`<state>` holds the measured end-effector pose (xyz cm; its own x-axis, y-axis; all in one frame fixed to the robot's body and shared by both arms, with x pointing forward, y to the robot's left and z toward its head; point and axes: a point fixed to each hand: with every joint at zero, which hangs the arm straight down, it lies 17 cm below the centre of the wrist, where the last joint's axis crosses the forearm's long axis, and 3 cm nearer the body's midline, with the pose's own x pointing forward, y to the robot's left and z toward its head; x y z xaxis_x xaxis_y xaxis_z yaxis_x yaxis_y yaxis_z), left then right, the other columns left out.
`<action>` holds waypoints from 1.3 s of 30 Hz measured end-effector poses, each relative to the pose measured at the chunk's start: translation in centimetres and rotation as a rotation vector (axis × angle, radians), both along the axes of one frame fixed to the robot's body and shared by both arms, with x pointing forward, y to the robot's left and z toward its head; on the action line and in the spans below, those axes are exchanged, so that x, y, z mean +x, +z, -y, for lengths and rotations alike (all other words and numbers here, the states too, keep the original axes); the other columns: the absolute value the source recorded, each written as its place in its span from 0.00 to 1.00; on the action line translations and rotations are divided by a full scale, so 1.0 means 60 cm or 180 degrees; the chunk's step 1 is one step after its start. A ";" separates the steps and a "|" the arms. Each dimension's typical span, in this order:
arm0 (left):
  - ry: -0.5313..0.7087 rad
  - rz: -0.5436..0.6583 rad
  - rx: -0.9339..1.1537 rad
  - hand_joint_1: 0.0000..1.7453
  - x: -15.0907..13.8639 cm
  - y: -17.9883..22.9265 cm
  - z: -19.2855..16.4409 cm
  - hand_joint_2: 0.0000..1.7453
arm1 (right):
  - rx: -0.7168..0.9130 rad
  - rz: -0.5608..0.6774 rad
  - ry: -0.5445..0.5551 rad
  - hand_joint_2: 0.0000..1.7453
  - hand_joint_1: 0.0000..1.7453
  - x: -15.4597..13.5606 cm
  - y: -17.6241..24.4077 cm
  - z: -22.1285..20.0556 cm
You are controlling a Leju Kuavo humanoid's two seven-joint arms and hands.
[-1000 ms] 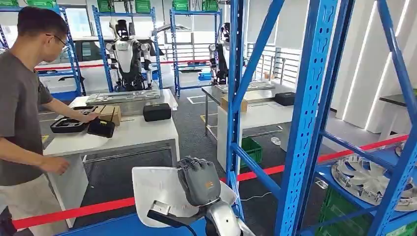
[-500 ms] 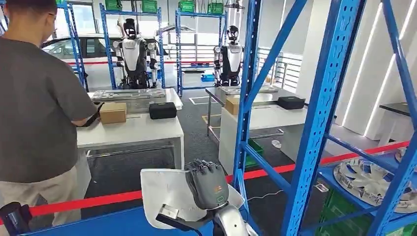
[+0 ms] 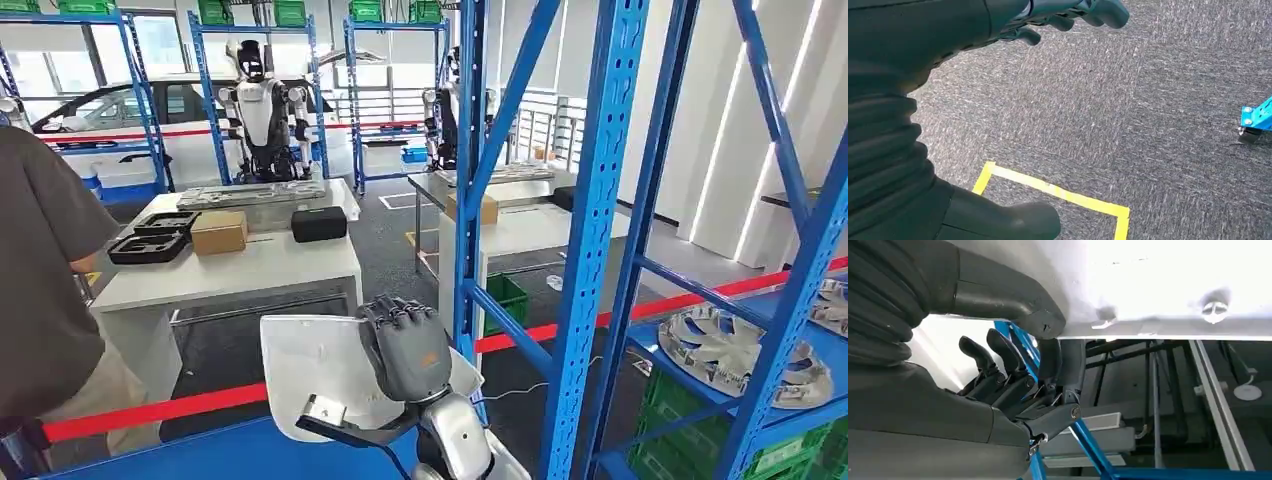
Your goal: Take the parts from the cabinet and place them on the table.
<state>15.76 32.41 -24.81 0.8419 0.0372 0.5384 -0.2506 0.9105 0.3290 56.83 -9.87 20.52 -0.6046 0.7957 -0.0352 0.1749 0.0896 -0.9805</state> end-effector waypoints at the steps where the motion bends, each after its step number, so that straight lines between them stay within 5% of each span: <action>1: 0.0001 0.0007 0.0002 0.00 0.002 0.001 0.000 1.00 | 0.0003 0.0012 0.0003 1.00 0.90 0.001 0.004 -0.001; 39: 0.0090 -0.0049 0.0028 0.00 -0.003 -0.001 -0.014 1.00 | 0.0016 0.0101 -0.0220 1.00 0.90 0.012 0.012 0.051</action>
